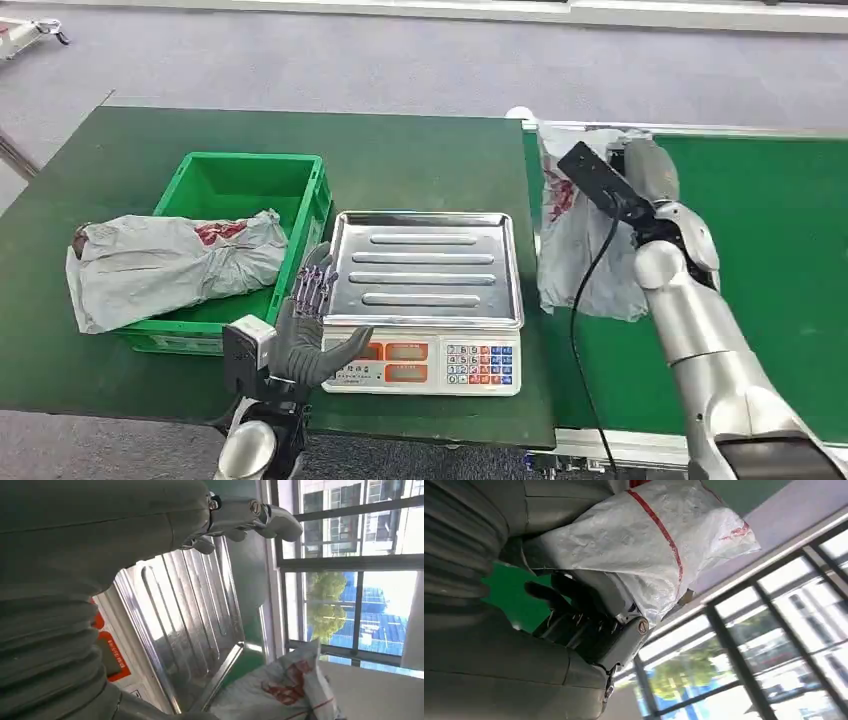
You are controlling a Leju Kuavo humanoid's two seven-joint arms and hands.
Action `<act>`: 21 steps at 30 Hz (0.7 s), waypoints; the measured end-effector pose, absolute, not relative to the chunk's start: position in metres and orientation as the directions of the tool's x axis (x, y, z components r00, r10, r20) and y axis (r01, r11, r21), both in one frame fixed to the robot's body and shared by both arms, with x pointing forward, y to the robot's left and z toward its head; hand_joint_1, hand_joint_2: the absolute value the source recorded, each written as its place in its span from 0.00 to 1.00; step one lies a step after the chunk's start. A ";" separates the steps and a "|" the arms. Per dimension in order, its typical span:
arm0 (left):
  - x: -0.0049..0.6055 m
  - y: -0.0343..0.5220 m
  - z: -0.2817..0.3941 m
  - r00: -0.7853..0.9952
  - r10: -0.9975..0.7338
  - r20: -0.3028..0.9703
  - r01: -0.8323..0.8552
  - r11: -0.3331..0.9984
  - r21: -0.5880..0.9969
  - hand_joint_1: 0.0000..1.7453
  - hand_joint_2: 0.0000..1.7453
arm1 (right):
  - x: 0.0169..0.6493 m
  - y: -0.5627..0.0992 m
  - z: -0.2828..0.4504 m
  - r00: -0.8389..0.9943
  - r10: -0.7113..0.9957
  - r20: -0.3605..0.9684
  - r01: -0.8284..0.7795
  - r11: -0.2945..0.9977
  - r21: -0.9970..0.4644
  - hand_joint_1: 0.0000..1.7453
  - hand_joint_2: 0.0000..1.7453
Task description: Moved the parcel from conveyor to table for the left to box.
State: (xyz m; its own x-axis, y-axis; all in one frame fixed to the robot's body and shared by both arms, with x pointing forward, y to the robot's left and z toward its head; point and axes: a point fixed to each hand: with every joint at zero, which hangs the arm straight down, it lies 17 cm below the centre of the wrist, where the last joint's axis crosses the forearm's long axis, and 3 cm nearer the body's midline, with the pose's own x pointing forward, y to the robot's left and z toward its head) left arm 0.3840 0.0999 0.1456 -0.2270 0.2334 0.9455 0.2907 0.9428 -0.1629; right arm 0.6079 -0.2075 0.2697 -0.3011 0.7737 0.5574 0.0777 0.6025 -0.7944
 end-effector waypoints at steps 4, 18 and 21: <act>0.385 0.103 0.143 -0.222 0.231 0.947 0.283 0.945 -0.164 0.00 1.00 | 0.596 -0.160 0.286 -0.387 0.753 0.532 0.054 0.595 -0.802 1.00 1.00; 0.393 0.102 0.144 -0.222 0.238 0.946 0.281 0.944 -0.172 0.00 1.00 | 0.563 -0.061 0.310 -0.546 0.662 0.513 -0.046 0.587 -0.808 1.00 1.00; 0.396 0.099 0.144 -0.219 0.246 0.944 0.285 0.942 -0.180 0.00 1.00 | 0.546 -0.022 0.312 -0.591 0.629 0.504 -0.094 0.567 -0.818 1.00 1.00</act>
